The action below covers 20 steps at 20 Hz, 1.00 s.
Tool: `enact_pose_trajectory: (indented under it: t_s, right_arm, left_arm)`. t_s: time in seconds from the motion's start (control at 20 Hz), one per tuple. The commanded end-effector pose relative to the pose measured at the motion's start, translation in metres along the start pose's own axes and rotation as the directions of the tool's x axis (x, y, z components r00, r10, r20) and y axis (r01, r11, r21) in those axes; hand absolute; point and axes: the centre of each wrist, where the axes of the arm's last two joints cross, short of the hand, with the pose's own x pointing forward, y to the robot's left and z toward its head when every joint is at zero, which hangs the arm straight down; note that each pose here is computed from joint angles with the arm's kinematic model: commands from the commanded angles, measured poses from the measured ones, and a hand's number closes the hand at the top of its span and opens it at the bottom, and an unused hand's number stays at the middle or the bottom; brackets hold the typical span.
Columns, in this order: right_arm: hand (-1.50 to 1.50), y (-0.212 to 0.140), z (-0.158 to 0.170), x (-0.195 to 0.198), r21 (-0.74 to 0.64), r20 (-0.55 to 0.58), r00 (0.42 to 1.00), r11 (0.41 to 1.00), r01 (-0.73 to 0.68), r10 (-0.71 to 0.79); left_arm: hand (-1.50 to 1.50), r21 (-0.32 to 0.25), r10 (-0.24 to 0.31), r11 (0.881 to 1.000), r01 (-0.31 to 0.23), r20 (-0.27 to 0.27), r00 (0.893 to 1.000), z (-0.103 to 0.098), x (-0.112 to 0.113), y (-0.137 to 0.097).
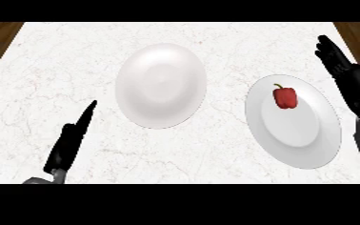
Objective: Pick the bell pepper from the plate and place it in the plate
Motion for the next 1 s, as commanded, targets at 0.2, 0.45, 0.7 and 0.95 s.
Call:
enact_pose_trajectory:
  t_s: [0.2,0.45,0.7,0.95]
  right_arm:
    - [-1.50,0.025,-0.013,-0.002,-0.174,0.277,0.705,0.687,0.705,-0.653]
    - [-1.50,0.013,0.014,-0.024,-0.631,0.361,0.822,0.533,0.563,-0.441]
    - [-1.50,0.058,0.049,-0.026,-0.673,0.510,0.755,0.355,0.649,-0.413]
    - [-1.50,0.050,0.096,0.001,-0.553,0.436,0.782,0.553,0.623,-0.445]
  left_arm:
    - [0.00,0.238,-0.170,0.962,0.136,0.130,0.977,0.036,0.009,0.068]
    - [0.00,0.258,-0.126,0.963,0.070,0.209,0.970,0.030,0.010,0.056]
    - [0.00,0.225,-0.131,0.972,0.074,0.250,0.959,0.035,0.012,0.053]
    - [0.00,0.263,-0.144,0.962,0.075,0.257,0.956,0.035,0.008,0.055]
